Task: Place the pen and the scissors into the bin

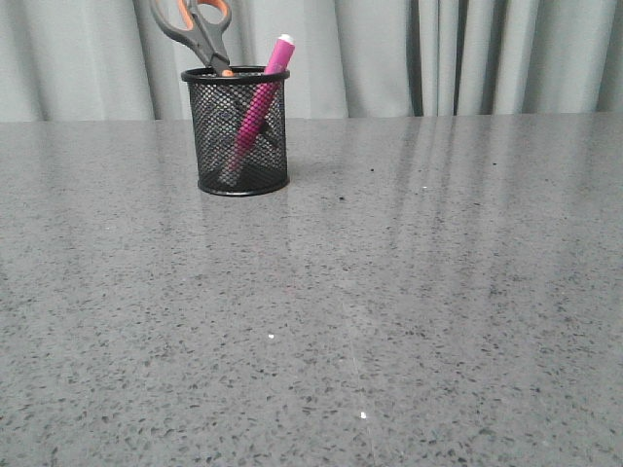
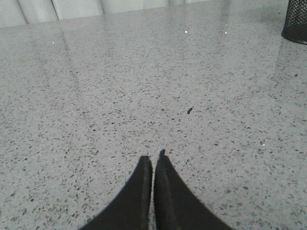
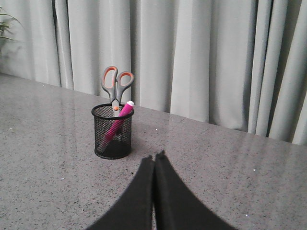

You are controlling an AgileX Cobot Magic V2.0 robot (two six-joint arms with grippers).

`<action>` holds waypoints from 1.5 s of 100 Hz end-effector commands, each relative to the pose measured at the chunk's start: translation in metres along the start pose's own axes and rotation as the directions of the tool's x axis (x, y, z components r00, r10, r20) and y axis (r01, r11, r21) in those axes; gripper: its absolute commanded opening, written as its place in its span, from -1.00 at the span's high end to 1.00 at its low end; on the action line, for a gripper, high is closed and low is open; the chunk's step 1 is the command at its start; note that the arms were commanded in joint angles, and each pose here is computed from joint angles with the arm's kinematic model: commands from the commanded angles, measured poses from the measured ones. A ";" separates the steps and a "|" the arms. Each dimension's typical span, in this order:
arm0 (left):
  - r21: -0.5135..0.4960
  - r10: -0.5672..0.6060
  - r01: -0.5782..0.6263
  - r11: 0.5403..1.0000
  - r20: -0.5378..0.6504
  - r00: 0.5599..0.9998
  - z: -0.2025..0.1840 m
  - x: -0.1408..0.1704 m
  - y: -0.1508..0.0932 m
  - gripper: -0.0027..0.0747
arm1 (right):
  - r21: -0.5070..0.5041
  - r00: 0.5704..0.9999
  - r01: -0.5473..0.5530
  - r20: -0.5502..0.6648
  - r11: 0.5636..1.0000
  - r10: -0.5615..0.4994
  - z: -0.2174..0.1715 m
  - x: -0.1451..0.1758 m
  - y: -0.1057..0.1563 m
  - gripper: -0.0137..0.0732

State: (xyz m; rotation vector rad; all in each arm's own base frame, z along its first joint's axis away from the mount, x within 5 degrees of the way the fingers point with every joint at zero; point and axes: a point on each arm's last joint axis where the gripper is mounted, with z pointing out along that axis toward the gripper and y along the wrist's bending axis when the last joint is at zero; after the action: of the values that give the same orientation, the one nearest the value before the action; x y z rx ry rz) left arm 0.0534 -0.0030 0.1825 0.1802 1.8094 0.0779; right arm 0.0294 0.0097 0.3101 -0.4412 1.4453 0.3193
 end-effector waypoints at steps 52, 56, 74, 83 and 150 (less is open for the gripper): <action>-0.008 -0.013 0.014 1.000 0.027 1.000 0.002 0.009 -0.001 0.98 | 0.068 0.998 0.029 -0.060 0.997 -0.025 0.017 0.046 0.004 0.84; -0.008 -0.013 0.014 1.000 0.027 1.000 0.002 0.009 -0.001 0.98 | 0.094 0.998 0.013 -0.059 0.995 -0.007 0.020 0.059 0.004 0.84; -0.008 -0.013 0.014 1.000 0.027 1.000 0.002 0.009 -0.001 0.98 | 0.268 0.992 -0.048 -0.103 0.962 0.078 0.023 0.106 -0.001 0.84; -0.008 -0.013 0.014 1.000 0.027 1.000 0.002 0.009 -0.001 0.98 | 0.342 0.983 -0.042 -0.154 0.939 0.100 0.021 0.119 -0.005 0.84; -0.008 -0.013 0.014 1.000 0.026 1.000 0.002 0.009 -0.001 0.98 | 0.406 0.954 -0.015 -0.268 0.914 0.135 0.009 0.132 -0.005 0.84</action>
State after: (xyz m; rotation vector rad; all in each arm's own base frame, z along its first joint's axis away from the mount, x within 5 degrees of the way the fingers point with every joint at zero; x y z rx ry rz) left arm 0.0533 -0.0030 0.1823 0.1796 1.8117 0.0779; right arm 0.0534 0.0035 0.1807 -0.0888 1.8084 0.0287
